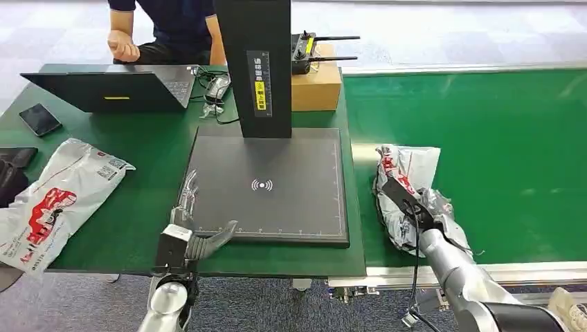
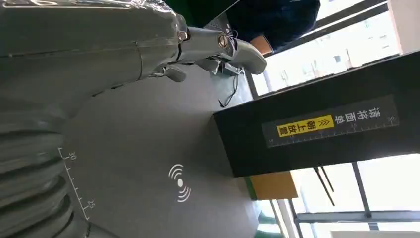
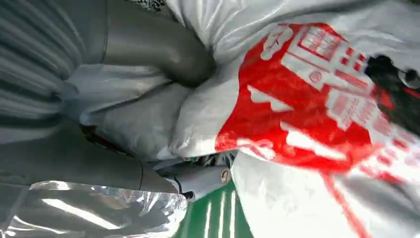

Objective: Moved the parcel from conveyor to table for the left to box.

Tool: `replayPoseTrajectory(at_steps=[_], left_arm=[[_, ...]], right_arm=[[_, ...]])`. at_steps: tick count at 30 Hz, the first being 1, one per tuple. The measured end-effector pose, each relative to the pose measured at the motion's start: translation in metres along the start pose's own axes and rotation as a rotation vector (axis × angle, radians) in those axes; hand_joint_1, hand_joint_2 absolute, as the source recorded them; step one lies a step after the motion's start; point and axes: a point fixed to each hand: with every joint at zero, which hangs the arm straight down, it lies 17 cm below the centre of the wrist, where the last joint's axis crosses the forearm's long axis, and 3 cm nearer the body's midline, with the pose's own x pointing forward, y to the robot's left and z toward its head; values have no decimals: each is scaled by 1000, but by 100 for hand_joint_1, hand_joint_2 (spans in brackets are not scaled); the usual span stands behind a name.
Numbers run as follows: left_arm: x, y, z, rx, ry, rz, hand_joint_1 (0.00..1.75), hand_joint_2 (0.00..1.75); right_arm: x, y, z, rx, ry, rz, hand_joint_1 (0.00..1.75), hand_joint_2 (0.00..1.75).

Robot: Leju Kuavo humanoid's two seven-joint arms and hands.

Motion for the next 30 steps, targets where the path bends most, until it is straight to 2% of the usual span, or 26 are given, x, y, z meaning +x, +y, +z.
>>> replayPoseTrajectory(at_steps=[5,11,16,18,20,23,26,30], left_arm=[[-1,1,1,6,2,2,0,175],[2,0,1,9,-6,9,0,175],[5,0,0,17,-19,17,0,175],[5,1,0,20,-22,18,0,175],[4,1,1,23,-21,17,0,175],[4,0,1,18,-23,22,0,175],[4,-2,2,6,-26,20,0,175],[5,-2,0,-3,-30,18,0,175]], right_arm=[[26,-24,-4,-101,-93,-50,173,175],[66,-82,-8,-294,-216,-68,166,175],[103,-113,0,-409,-327,-110,171,175],[121,-113,6,-400,-380,-167,164,175],[138,-108,13,-377,-433,-225,169,175],[171,-96,29,-303,-548,-321,164,175],[200,-85,51,-262,-652,-340,166,175],[240,-61,87,-196,-796,-305,155,175]])
